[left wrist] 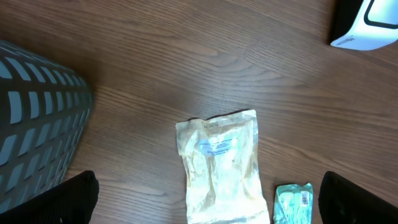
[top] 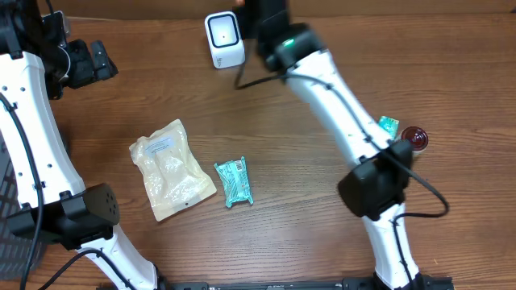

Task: Scan the item barcode
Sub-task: 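Lift the orange pack and carry it under the scanner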

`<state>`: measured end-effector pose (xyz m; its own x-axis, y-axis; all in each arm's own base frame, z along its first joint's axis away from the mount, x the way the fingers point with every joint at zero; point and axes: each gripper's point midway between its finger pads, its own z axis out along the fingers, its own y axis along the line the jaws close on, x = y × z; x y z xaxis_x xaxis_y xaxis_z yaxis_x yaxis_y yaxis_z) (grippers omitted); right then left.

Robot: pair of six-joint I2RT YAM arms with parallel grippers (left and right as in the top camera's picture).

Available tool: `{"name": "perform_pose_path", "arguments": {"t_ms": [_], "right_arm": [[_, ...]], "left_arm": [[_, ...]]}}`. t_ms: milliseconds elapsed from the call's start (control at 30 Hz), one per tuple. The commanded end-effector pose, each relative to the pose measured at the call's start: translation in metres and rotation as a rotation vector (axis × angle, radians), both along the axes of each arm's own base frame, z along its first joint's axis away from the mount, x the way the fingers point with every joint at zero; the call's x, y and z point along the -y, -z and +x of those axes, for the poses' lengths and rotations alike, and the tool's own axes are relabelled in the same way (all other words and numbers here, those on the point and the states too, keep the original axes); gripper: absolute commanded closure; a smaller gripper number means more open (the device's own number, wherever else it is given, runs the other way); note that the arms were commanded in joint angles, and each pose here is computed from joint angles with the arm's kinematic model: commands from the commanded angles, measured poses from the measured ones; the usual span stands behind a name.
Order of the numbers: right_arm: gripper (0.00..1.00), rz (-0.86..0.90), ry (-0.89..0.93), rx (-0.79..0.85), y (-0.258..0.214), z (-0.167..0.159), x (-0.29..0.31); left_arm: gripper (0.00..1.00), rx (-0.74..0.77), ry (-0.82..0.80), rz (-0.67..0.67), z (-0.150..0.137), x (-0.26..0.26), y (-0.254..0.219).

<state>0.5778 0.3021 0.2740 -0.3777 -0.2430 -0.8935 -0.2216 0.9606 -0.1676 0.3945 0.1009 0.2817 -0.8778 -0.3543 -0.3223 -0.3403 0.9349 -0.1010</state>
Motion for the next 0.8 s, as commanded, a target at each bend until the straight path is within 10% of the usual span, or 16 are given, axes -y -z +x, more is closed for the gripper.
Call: {"name": "perform_pose_path", "arguments": {"t_ms": [0,767], "right_arm": [[0.96,-0.259,0.011,0.059,0.033,0.018,-0.001],[0.96,-0.492,-0.055,0.1,0.116,0.041,-0.029]], "left_arm": [[0.01,-0.001,0.02,0.008,0.001,0.002,0.0],[0.01,-0.001,0.02,0.008,0.001,0.002,0.0]]}}
